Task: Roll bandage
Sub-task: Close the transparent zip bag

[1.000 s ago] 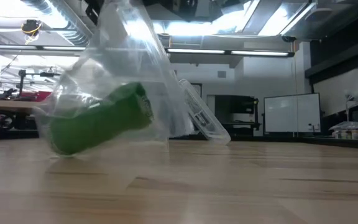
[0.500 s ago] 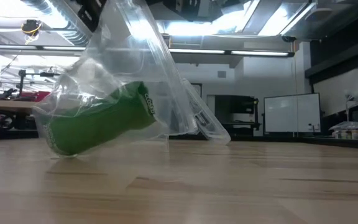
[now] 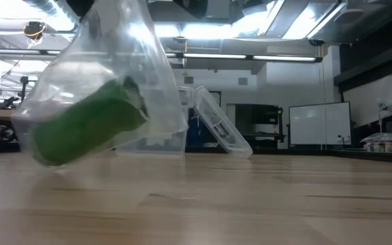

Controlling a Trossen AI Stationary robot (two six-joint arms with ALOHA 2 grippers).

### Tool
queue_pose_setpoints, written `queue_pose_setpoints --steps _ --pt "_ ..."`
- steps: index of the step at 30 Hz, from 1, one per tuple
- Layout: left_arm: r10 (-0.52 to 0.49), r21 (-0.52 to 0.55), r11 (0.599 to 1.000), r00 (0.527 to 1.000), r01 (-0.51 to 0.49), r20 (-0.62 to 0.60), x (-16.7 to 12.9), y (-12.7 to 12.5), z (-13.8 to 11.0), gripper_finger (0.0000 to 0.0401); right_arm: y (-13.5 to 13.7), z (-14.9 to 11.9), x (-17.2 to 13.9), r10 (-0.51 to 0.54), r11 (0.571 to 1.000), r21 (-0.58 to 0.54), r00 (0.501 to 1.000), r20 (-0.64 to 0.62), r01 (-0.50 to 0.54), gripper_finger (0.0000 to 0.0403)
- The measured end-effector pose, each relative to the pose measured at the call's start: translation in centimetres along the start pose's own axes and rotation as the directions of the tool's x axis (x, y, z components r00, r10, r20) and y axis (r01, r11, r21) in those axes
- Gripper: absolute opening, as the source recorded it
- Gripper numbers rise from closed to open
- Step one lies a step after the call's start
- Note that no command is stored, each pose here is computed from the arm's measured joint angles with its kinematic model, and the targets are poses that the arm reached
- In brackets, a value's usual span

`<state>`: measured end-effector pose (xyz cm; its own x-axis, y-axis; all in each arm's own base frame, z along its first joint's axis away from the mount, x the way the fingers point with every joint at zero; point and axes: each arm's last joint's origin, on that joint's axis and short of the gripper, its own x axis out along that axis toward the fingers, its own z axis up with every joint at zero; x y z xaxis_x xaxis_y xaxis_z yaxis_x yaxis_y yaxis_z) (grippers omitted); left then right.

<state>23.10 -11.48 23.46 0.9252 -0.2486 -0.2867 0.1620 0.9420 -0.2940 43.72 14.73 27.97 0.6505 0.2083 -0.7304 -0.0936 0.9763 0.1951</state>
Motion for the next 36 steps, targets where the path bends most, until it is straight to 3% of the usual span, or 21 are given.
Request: queue_pose_setpoints --steps 13,22,36 --pt "0.001 0.008 1.0 1.0 -0.001 -0.003 0.0 0.01 -0.02 0.0111 -0.12 0.64 -0.02 0.003 1.0 -0.017 0.998 0.06 -0.002 0.0019" --pt "-0.018 0.083 0.996 1.0 0.019 -0.012 0.0 -0.04 -0.06 0.0008 -0.13 0.55 -0.02 0.007 1.0 -0.017 0.999 0.05 -0.006 0.0019" --pt "-0.026 0.112 0.994 0.998 0.019 0.053 0.01 -0.21 0.46 0.0 -0.09 0.62 -0.29 0.007 1.0 -0.014 0.999 0.049 -0.006 0.0019"
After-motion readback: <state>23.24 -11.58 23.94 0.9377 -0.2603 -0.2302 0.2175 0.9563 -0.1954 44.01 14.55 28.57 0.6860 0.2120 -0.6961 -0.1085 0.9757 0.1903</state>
